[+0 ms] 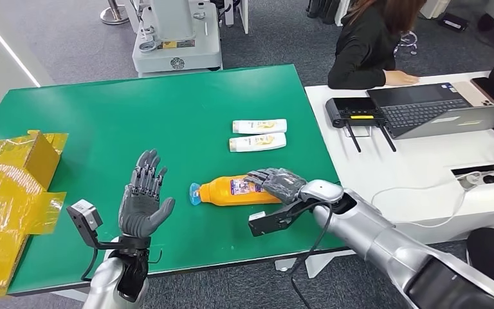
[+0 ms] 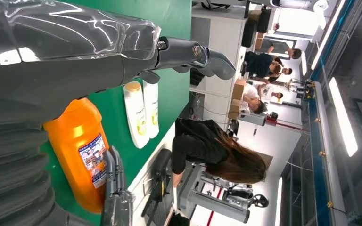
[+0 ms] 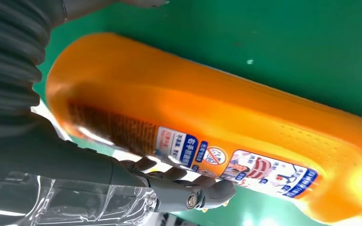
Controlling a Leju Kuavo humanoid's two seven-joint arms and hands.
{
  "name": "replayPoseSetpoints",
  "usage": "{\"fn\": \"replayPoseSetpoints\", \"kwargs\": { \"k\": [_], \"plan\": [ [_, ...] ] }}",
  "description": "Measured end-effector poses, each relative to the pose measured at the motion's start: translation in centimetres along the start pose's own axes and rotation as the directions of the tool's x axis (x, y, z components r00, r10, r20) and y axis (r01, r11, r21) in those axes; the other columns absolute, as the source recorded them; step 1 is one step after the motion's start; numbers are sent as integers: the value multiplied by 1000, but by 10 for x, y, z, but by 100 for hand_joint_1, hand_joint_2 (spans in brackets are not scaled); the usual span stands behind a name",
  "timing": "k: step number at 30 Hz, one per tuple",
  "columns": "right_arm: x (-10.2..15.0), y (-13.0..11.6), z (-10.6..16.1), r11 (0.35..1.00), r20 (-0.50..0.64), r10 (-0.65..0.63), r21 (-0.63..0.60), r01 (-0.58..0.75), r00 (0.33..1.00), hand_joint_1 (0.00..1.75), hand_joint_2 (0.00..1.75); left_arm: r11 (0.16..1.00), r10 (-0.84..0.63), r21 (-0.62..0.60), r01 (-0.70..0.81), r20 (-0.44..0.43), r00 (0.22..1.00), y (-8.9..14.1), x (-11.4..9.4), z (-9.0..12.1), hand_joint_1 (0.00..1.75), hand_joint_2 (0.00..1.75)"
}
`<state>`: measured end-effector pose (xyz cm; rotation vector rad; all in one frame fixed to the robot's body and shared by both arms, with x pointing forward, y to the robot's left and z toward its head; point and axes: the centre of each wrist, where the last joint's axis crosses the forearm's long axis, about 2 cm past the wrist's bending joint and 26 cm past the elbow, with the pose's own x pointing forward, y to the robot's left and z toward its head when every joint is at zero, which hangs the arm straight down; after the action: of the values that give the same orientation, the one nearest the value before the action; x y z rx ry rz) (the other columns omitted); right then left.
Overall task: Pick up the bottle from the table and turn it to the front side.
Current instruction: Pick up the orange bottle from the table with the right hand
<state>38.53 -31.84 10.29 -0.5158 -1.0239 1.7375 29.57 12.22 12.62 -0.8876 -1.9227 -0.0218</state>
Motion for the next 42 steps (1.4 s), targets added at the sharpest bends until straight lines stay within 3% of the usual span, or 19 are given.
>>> {"fn": "replayPoseSetpoints", "kwargs": {
  "k": [1, 4, 5, 6, 9, 12, 13, 14, 16, 17, 18, 20, 21, 33, 42],
  "plan": [
    [-2, -3, 1, 1000, 0, 14, 10, -14, 1000, 10, 175, 1000, -1, -2, 1, -3, 1000, 1, 0, 0, 0, 175],
    [-5, -12, 3, 998, 8, 60, 28, -60, 998, 117, 175, 1000, 1, -8, -1, -11, 1000, 3, 1, 2, 0, 175],
    [-6, -15, 3, 996, 16, 76, 33, -77, 997, 143, 175, 1000, 2, -10, -2, -12, 1000, 4, 1, 2, 0, 175],
    [-7, -19, 4, 995, 24, 92, 38, -93, 995, 144, 175, 1000, 3, -10, -3, -12, 1000, 5, 1, 2, 0, 175],
    [-7, -32, 6, 989, 45, 135, 54, -137, 990, 131, 175, 1000, 5, -4, -5, -14, 1000, 9, 2, 3, 0, 175],
    [-5, -44, 7, 981, 52, 179, 61, -183, 982, 89, 175, 1000, 7, 1, -7, -21, 1000, 12, 4, 4, 0, 175],
    [-4, -47, 7, 979, 51, 193, 62, -196, 980, 82, 175, 1000, 7, 1, -7, -22, 1000, 13, 4, 4, 0, 175],
    [-3, -48, 7, 976, 49, 207, 62, -210, 977, 86, 175, 1000, 8, -2, -8, -24, 1000, 13, 4, 4, 0, 175],
    [-3, -51, 9, 969, 41, 239, 62, -241, 970, 115, 175, 1000, 7, -12, -8, -26, 1000, 14, 4, 4, 0, 175],
    [-2, -52, 9, 964, 38, 255, 62, -257, 966, 107, 175, 1000, 7, -17, -8, -27, 1000, 14, 4, 4, 0, 175],
    [-2, -52, 10, 960, 36, 271, 61, -273, 962, 86, 175, 1000, 7, -21, -8, -29, 1000, 14, 4, 4, 0, 175],
    [-3, -53, 11, 952, 33, 298, 63, -300, 954, 21, 175, 1000, 8, -27, -9, -32, 999, 14, 4, 5, 0, 175],
    [-3, -52, 12, 948, 30, 310, 68, -312, 950, 3, 175, 1000, 9, -29, -10, -34, 999, 14, 3, 5, 0, 175],
    [-16, -42, 19, 931, 13, 342, 133, -341, 939, 0, 175, 999, 15, -51, -18, -57, 998, 15, 1, 7, 0, 175],
    [-16, -32, 7, 964, -3, 242, 113, -240, 970, 0, 175, 999, 13, -46, -15, -58, 998, 18, 2, 8, 0, 175]
  ]
}}
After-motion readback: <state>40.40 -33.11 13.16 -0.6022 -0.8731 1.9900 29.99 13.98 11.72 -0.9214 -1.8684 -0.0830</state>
